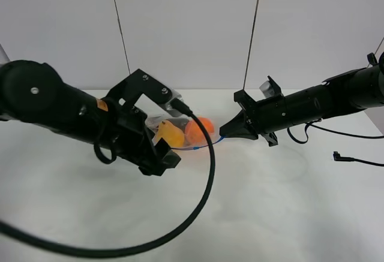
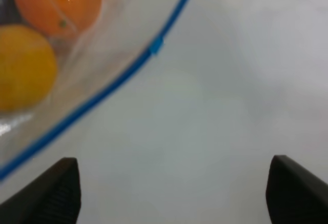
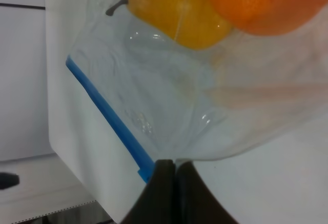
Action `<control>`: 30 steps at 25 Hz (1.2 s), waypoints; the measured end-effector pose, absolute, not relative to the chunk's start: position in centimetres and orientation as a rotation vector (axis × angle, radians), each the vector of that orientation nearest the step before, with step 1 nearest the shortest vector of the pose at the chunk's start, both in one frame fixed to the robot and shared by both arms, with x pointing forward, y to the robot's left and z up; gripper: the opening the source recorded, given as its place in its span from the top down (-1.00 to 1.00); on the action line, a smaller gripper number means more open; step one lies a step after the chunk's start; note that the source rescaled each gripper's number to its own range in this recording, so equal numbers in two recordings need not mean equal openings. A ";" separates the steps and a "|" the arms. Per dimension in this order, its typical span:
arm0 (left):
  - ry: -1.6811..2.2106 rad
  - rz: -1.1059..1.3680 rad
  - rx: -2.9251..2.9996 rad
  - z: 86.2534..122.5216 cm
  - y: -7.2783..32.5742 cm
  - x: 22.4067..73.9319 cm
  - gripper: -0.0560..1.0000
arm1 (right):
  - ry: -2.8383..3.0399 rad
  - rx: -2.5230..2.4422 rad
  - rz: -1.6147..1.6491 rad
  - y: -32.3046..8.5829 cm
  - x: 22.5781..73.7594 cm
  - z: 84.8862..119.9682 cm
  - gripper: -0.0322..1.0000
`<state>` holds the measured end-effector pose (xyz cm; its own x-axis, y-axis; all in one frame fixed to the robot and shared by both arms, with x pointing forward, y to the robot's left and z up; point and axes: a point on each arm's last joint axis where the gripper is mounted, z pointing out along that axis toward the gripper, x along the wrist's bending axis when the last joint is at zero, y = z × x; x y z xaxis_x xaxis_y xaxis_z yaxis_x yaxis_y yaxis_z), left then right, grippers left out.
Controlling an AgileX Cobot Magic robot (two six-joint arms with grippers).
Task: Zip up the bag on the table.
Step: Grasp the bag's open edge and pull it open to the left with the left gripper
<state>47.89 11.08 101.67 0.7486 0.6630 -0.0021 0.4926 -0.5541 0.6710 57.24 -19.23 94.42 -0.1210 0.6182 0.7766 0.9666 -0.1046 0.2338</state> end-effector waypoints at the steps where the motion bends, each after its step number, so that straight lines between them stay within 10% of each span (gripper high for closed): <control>1: 0.865 0.327 2.279 101.5 10.8 48.3 -0.81 | -1.752 -1.734 -1.108 -19.2 57.2 94.4 0.94; 30: 0.631 0.450 2.413 95.1 4.4 52.5 -0.81 | -1.740 -1.688 -1.099 -19.0 56.9 94.6 0.94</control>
